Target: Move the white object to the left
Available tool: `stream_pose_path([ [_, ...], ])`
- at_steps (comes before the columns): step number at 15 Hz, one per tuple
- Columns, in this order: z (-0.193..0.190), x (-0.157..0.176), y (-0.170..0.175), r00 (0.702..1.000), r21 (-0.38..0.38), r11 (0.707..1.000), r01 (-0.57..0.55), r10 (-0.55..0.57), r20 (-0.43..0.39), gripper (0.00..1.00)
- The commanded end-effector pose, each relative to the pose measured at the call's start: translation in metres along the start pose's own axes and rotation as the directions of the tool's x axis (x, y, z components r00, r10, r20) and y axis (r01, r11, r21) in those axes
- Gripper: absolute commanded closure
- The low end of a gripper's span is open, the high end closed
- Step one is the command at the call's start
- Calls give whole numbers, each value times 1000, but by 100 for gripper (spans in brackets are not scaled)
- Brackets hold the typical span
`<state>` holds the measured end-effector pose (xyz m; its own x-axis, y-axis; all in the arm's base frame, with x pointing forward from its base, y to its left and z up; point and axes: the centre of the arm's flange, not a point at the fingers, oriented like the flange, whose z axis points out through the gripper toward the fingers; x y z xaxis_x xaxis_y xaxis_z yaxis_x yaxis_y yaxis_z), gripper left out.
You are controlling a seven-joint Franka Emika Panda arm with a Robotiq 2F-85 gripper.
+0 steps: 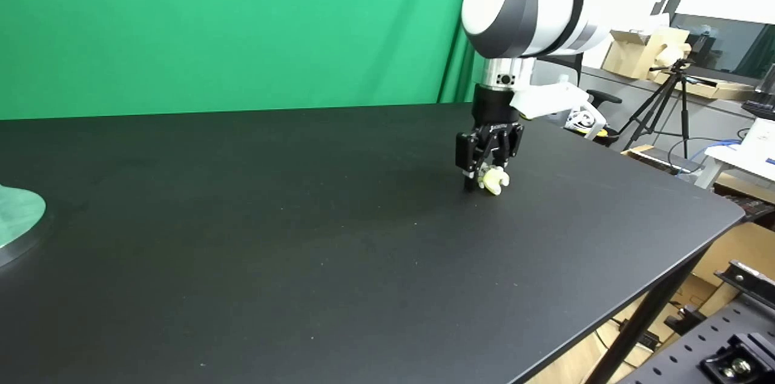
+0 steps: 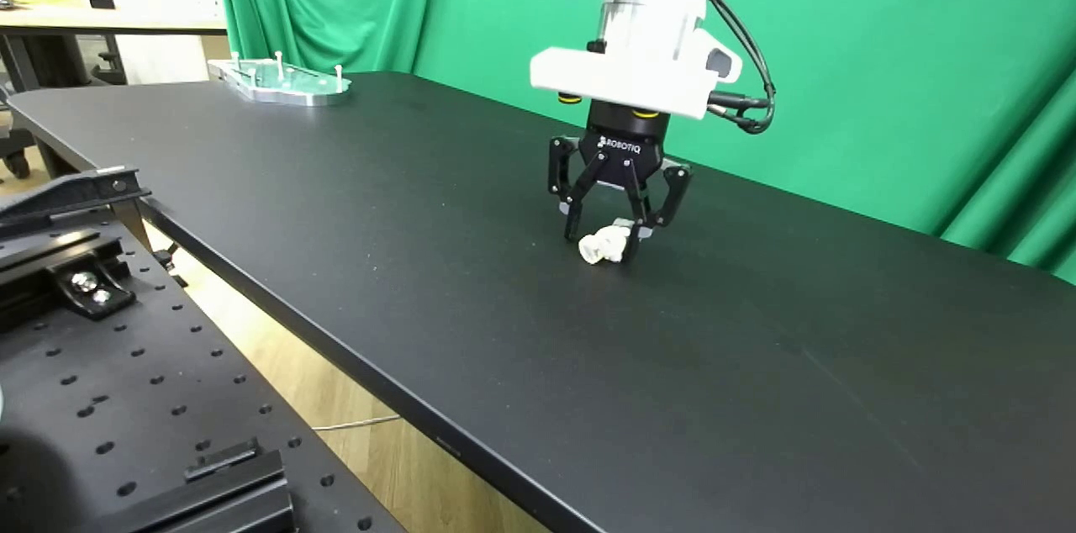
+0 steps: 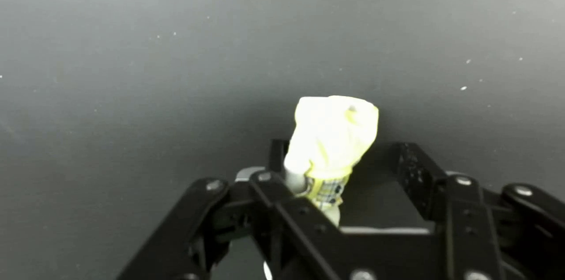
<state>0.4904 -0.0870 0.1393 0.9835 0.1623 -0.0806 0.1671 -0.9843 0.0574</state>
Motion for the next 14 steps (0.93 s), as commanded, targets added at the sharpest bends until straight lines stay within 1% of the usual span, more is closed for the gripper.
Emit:
stream_pose_path([
  [1, 0, -3, -1, 998, 0, 998, -56, 56, -30, 61],
  [4, -10, -2, 0, 997, -17, 998, -61, 60, -55, 81],
  [6, -21, 4, -3, 996, -44, 998, -44, 41, -81, 94],
  [7, -26, 8, -4, 995, -56, 998, -33, 27, -94, 94],
  [8, -33, 13, -7, 994, -78, 997, -13, 4, -106, 93],
  [11, -56, 35, -25, 986, -139, 988, 71, -91, -140, 93],
  [14, -74, 63, -54, 966, -182, 970, 162, -193, -172, 93],
])
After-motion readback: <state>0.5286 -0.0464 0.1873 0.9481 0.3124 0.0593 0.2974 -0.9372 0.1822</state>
